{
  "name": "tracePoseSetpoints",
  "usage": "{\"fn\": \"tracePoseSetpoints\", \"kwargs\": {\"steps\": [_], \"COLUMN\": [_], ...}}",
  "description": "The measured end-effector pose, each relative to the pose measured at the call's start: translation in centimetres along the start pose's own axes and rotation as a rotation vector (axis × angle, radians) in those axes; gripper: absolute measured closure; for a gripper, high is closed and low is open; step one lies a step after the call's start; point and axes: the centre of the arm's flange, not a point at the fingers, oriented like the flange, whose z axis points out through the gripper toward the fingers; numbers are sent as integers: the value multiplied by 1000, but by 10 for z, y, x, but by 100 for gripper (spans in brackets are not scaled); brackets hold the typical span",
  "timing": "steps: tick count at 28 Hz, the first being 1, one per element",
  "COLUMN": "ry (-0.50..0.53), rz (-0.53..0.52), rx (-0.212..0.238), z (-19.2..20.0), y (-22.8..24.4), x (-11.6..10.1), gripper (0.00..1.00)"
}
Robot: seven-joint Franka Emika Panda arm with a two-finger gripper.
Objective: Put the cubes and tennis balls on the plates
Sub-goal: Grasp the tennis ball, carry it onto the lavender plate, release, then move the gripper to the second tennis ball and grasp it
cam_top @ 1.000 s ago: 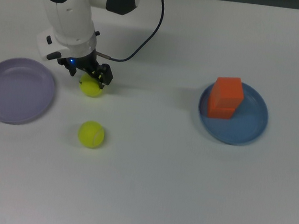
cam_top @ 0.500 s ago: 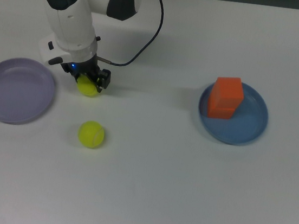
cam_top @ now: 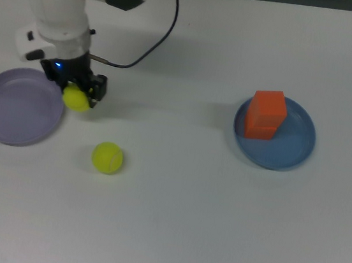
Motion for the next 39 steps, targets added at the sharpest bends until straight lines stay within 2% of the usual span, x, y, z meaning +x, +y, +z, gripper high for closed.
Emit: {"fn": "tracePoseSetpoints", "kwargs": {"steps": [6,10,23,25,26,29,31,39], "ry": [30,13,-3,-4,-4,-2,2,59], "rz": [29,37,41,41,41,41,41,29], "rx": [-24,-35,-29,-29,-29,-29,-29,-26], "z": [-12,-1,39,40,40,39,37,8], "y": [51,76,82,82,82,82,82,73], "x": [13,13,15,15,15,15,16,29], "gripper": [31,31,31,27,20,11,0,0]}}
